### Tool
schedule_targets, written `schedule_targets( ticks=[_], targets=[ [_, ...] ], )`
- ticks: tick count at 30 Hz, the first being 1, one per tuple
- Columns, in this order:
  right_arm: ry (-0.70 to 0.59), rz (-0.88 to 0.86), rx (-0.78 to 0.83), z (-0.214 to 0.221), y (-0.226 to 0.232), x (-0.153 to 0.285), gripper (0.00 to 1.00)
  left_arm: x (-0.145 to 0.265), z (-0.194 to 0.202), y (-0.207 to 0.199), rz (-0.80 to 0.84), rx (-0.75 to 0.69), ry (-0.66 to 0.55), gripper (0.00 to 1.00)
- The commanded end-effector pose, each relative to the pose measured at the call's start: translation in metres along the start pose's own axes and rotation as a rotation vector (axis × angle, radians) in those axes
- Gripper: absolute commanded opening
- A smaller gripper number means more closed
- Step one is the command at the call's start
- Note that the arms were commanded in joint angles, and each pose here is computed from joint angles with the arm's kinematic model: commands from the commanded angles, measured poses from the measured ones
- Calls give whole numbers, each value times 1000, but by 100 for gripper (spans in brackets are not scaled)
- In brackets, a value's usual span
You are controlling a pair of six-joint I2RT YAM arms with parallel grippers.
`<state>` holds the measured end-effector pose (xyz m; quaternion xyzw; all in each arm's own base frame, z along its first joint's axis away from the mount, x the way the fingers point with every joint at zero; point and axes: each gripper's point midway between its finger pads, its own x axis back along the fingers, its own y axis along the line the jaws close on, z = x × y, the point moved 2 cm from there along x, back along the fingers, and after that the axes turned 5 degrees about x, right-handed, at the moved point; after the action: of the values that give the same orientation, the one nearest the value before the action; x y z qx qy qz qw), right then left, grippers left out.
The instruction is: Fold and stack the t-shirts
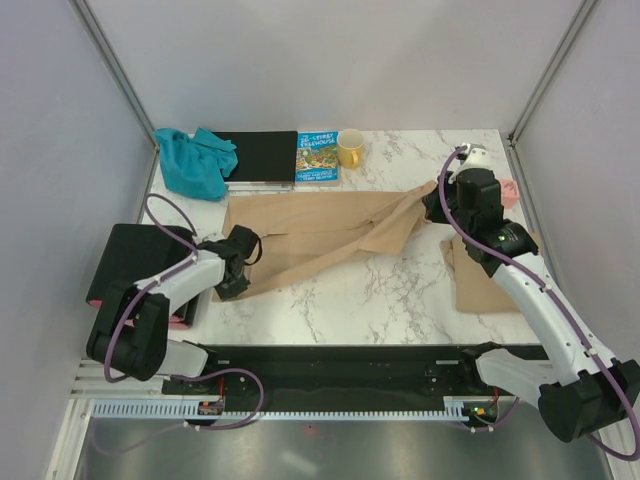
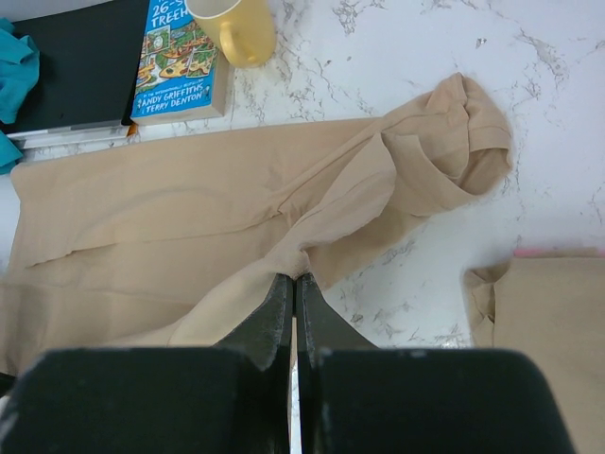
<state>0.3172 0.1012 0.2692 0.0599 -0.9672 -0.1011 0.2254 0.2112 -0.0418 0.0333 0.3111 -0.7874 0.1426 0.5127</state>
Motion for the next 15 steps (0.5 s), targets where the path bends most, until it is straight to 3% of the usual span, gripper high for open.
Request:
schedule_targets(
  ticks=[1,7,15],
  targets=[
    [-107,-32,-22,-34,7,16,0,12,-4,4,61,86,-47,31],
    [-120,-36,-37,-39,7,20,0,24,-18,5,100,133,-117,32],
    [-139,-51,-50,-49,11,25,0,8,-4,3,40,127,-49,36]
  ],
)
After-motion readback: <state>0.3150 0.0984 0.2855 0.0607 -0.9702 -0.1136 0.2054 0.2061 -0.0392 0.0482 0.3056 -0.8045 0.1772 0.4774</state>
